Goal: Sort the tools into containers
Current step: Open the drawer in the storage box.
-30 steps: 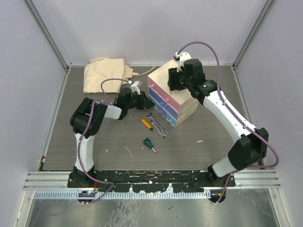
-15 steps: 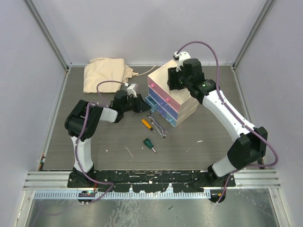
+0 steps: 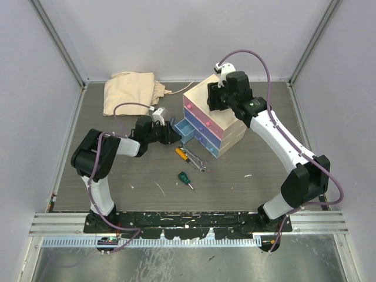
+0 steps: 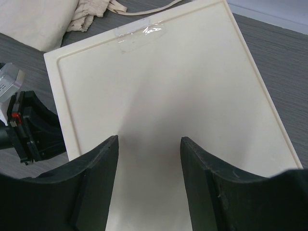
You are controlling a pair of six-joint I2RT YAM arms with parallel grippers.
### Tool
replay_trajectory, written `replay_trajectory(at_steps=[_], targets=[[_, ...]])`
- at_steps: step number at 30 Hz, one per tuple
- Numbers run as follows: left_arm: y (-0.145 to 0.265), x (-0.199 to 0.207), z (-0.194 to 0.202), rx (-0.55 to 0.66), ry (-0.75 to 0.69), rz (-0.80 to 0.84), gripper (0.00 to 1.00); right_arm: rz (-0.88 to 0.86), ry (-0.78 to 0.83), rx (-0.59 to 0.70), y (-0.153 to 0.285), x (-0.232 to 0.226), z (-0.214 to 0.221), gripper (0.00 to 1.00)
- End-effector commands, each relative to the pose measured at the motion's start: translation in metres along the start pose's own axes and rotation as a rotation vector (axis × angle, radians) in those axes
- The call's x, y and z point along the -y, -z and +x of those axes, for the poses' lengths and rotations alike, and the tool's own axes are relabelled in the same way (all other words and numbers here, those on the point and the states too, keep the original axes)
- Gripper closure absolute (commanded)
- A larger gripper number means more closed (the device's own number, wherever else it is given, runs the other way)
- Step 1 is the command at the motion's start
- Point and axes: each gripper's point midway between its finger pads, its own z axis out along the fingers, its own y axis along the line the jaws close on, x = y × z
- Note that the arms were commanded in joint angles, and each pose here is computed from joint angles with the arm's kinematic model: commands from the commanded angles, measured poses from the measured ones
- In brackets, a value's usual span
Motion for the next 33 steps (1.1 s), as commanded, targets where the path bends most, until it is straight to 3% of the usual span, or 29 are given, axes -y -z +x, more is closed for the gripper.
replay_trajectory(at_steps=[1, 14, 24, 33], targets=[[0.015, 0.007, -0.019, 0.053, -0.072, 0.0, 0.74, 0.001, 0.005, -0.096, -0.005, -0.001, 0.023, 0.41], [0.044, -0.003, 0.012, 0.026, -0.058, -0.062, 0.71, 0.004, 0.009, -0.106, -0.008, -0.001, 0.024, 0.41], [0.067, -0.009, 0.013, 0.043, -0.044, -0.11, 0.67, -0.002, 0.007, -0.109, -0.007, -0.002, 0.025, 0.41], [0.07, 0.007, -0.008, 0.091, -0.047, -0.071, 0.43, -0.006, 0.008, -0.112, -0.006, -0.002, 0.027, 0.41]])
